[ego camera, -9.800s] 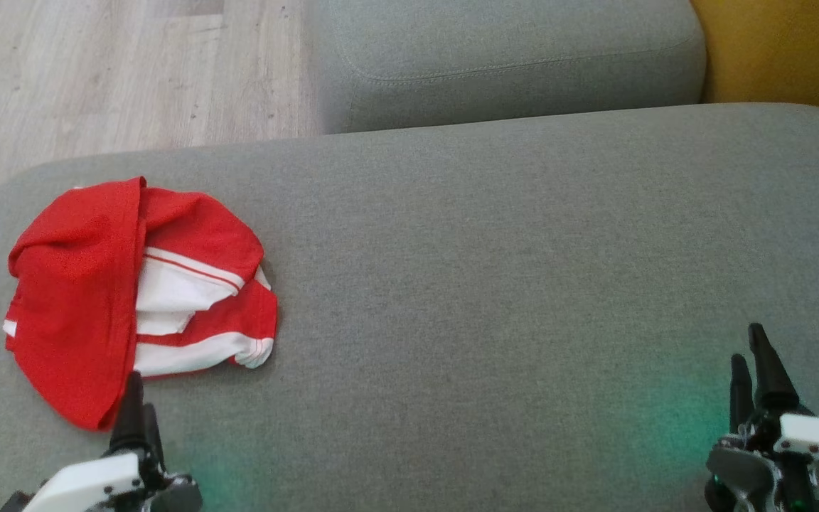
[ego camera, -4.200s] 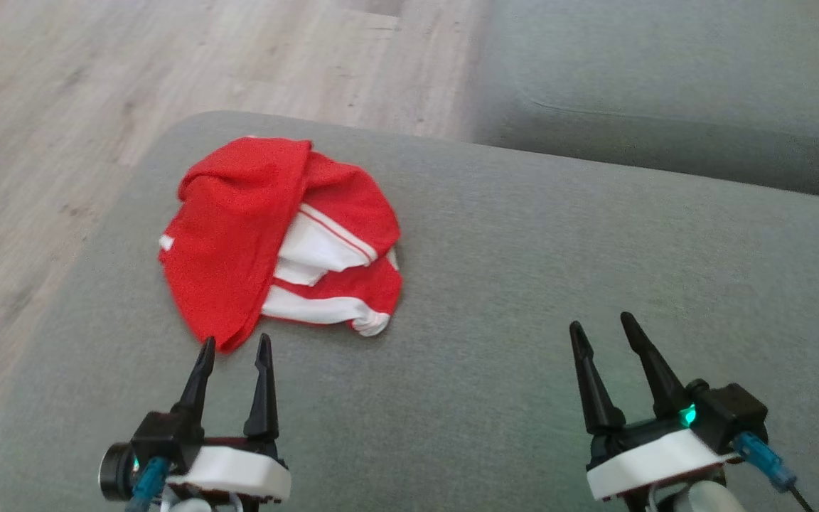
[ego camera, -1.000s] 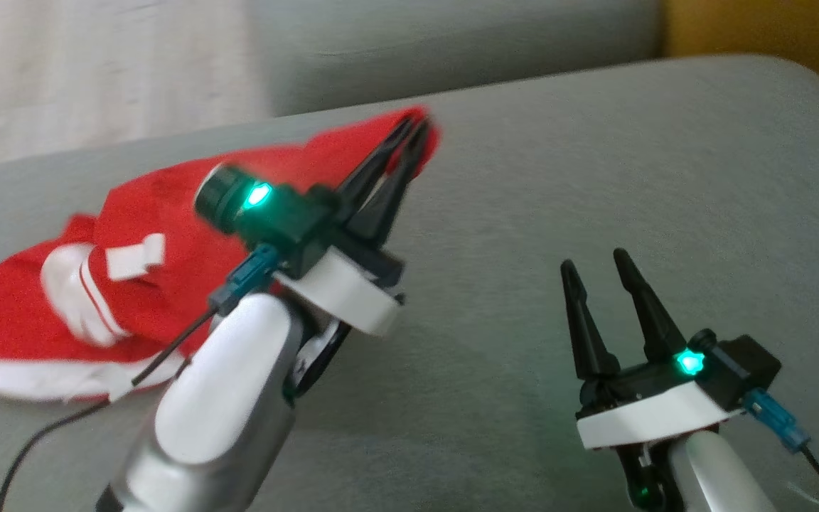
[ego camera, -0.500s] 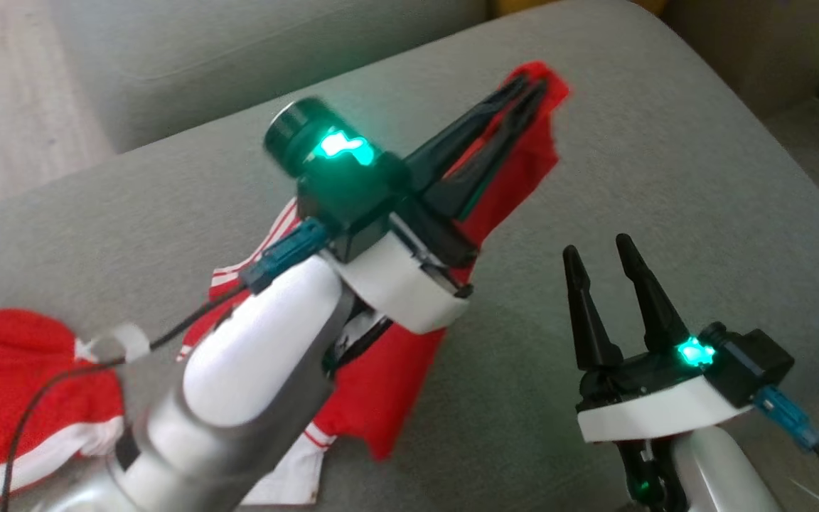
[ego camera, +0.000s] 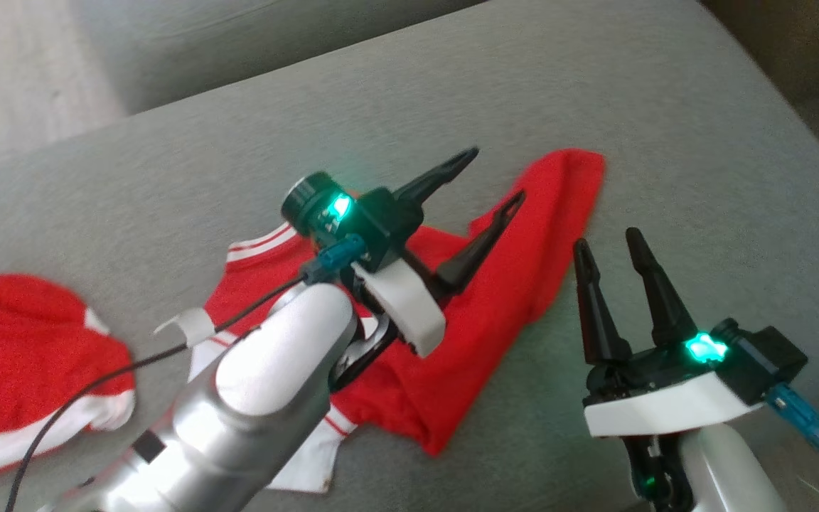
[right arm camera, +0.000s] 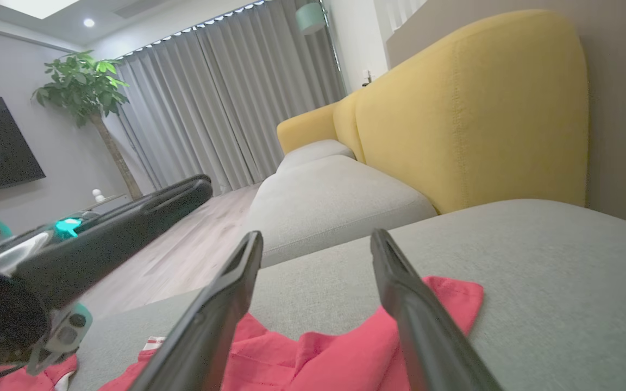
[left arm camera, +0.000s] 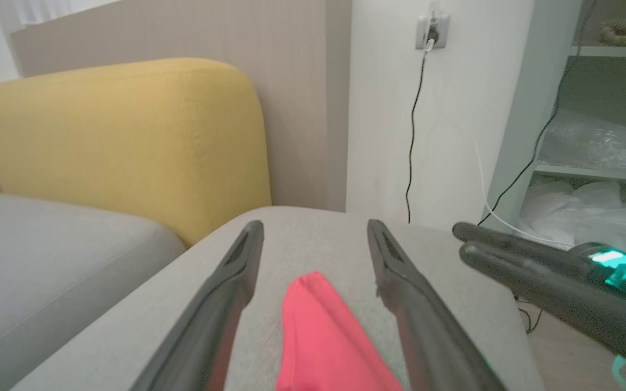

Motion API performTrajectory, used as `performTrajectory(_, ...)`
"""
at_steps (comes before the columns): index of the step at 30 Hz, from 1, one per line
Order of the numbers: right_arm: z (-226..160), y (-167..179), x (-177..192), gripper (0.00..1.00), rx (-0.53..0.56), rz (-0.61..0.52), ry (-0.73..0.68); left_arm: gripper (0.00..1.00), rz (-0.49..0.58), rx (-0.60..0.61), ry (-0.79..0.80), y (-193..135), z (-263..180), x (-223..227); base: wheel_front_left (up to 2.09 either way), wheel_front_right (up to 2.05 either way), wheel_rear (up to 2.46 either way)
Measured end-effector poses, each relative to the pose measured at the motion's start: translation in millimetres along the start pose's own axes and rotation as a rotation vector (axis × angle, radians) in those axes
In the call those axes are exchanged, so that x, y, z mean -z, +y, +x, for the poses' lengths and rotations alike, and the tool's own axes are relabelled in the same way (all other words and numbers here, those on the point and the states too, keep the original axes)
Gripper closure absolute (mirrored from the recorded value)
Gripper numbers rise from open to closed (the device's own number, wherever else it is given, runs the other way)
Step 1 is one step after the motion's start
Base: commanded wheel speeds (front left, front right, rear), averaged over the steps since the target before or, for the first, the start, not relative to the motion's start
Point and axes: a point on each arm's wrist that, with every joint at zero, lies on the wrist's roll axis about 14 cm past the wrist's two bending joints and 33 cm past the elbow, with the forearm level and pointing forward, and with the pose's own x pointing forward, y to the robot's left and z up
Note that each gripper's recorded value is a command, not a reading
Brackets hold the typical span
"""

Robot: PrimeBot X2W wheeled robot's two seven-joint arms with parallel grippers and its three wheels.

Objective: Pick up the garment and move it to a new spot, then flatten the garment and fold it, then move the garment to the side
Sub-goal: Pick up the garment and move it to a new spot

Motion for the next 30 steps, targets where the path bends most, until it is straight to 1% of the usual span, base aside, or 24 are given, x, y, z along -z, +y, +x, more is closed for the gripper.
performTrajectory(3, 8, 6, 6, 0.0, -0.025, 0.0, 0.015, 0.0, -0.01, -0.038, 0.045, 11, -16, 17, 0.0, 0.0, 0.0)
performTrajectory(6, 16, 13, 10, 0.0, -0.055, -0.003, 0.022, 0.0, -0.014, -0.1, 0.036, 28, -34, 21, 0.0, 0.0, 0.0)
performTrajectory(8, 22, 18, 12, 0.0, -0.074, -0.007, 0.023, 0.0, -0.001, -0.173, 0.026, 46, -48, 19, 0.0, 0.0, 0.0)
performTrajectory(11, 27, 24, 13, 0.0, -0.096, -0.009, 0.023, 0.0, 0.021, -0.313, -0.018, 75, -74, 7, 0.0, 0.0, 0.0)
performTrajectory(15, 34, 33, 12, 0.0, -0.129, -0.017, 0.015, 0.0, 0.039, -0.475, -0.037, 98, -118, 4, 0.0, 0.0, 0.0)
performTrajectory(18, 37, 41, 14, 0.0, -0.155, -0.02, 0.018, 0.0, 0.024, -0.591, -0.023, 104, -155, 13, 0.0, 0.0, 0.0)
performTrajectory(21, 37, 51, 21, 0.0, -0.187, -0.021, 0.037, 0.0, 0.015, -0.684, -0.002, 102, -190, 23, 0.0, 0.0, 0.0)
performTrajectory(27, 40, 75, 27, 0.0, -0.26, -0.019, 0.05, 0.0, -0.047, -0.81, 0.006, 82, -236, 41, 0.0, 0.0, 0.0)
performTrajectory(30, 40, 83, 29, 0.0, -0.282, -0.016, 0.054, 0.0, -0.058, -0.913, 0.003, 80, -260, 47, 0.0, 0.0, 0.0)
